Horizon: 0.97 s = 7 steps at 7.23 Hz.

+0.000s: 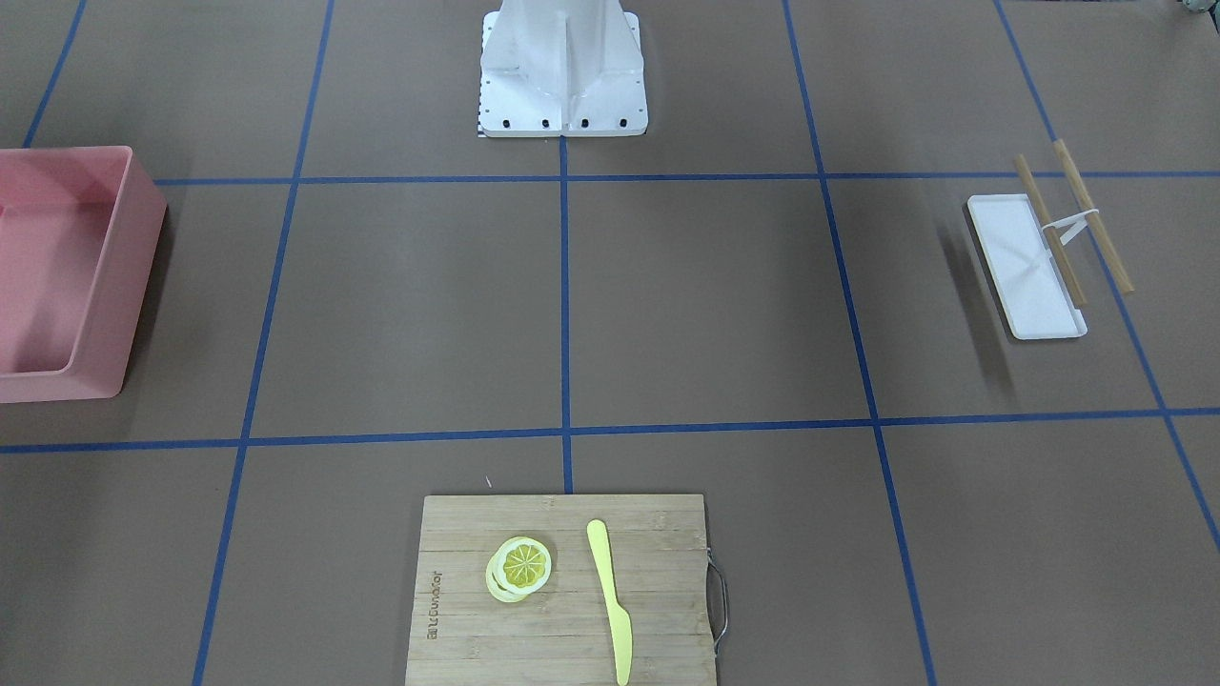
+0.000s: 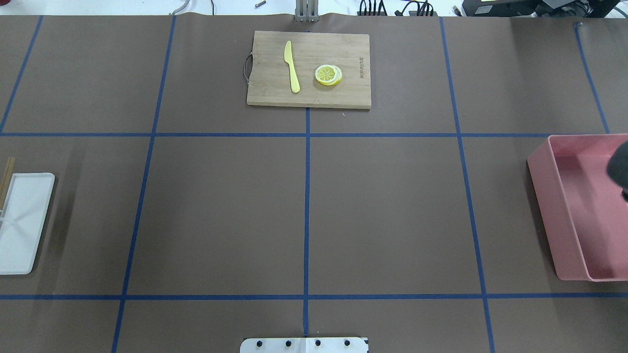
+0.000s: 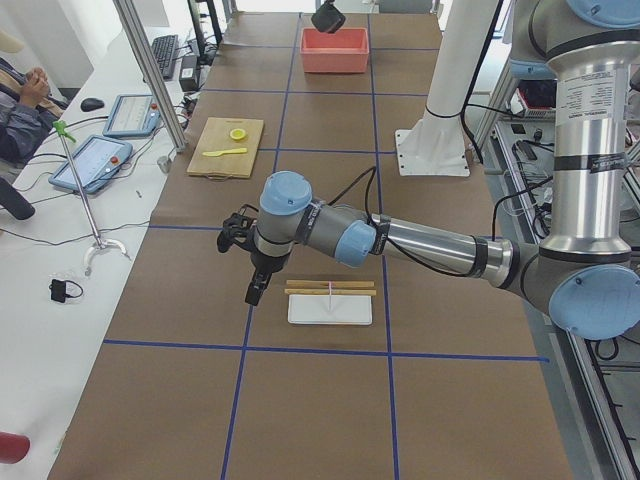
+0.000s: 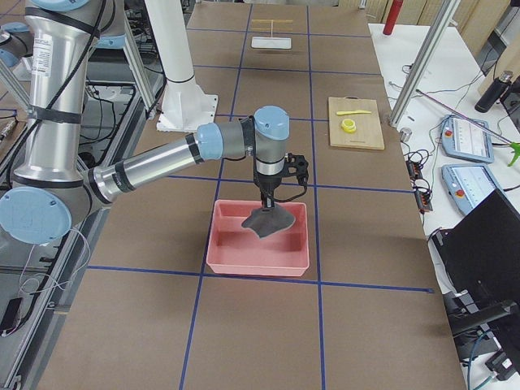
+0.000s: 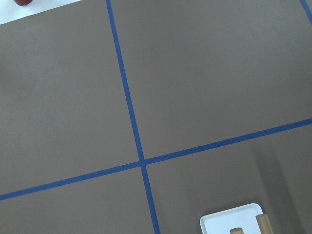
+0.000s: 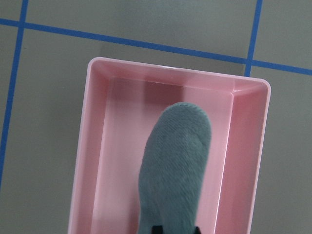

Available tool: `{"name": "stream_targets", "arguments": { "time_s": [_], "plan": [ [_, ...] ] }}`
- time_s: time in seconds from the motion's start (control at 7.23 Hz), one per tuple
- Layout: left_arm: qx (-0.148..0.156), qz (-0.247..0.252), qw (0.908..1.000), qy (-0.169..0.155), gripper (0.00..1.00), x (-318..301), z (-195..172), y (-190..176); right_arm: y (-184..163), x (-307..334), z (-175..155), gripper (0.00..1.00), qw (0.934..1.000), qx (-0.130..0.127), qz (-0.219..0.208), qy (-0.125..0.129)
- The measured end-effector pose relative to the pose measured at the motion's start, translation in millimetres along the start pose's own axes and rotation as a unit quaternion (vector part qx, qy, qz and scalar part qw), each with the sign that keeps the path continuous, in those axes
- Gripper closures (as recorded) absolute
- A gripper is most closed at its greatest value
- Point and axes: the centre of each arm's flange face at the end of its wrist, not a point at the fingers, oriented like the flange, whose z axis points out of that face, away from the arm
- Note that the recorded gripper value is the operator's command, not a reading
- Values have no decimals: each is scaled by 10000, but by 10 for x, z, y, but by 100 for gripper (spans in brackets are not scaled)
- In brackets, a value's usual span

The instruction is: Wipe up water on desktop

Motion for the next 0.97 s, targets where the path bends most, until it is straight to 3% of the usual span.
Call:
{"name": "stream_targets", "arguments": {
  "time_s": [0.55, 0.97],
  "plan": [
    [-83, -94, 9999, 15, 2, -6, 9, 23, 110, 189, 195, 0, 9997, -209, 95, 6],
    [-539, -443, 9976, 13, 2, -60, 79, 148, 131, 297, 267, 0, 9996, -276, -74, 32]
  ]
}}
